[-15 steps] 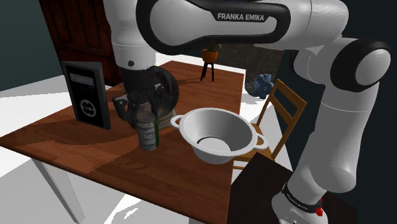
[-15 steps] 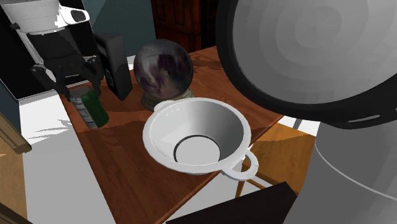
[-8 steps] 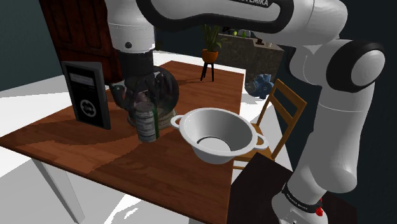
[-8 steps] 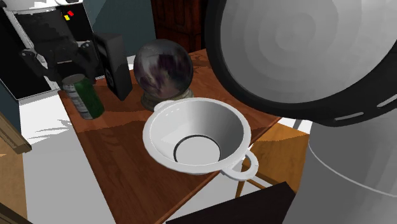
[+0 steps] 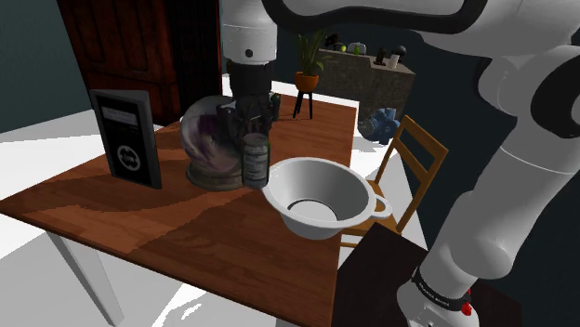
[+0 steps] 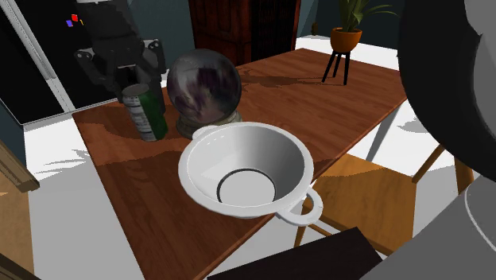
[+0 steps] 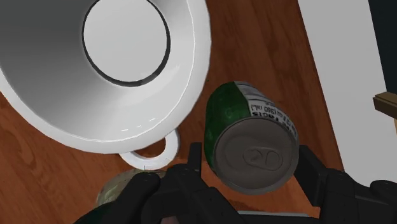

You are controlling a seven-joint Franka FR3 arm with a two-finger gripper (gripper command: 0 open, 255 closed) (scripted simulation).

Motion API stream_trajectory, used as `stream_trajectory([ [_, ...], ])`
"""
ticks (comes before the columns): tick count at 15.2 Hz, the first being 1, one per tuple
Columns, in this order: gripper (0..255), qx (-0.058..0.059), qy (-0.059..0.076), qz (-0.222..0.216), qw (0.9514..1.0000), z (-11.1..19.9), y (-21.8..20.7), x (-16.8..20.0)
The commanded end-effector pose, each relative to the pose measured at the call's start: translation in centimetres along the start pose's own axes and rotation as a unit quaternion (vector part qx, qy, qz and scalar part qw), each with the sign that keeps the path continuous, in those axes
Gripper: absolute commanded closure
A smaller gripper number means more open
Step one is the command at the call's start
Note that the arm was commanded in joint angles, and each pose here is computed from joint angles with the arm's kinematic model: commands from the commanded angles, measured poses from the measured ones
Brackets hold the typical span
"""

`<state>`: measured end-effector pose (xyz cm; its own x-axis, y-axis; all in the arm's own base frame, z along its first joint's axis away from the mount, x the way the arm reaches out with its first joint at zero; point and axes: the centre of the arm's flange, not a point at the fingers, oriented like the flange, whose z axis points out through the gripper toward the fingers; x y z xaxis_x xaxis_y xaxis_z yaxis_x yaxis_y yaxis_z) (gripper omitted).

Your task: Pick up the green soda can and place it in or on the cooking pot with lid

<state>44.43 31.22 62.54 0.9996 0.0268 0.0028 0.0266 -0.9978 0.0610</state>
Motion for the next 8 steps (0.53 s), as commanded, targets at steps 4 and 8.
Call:
stream_trajectory([
  [4,255,0.001,0.0,0.0,1.0,0.0,6.4,-2.1],
  [8,255,0.001,0.0,0.0,1.0,-0.3,11.4,-3.6],
])
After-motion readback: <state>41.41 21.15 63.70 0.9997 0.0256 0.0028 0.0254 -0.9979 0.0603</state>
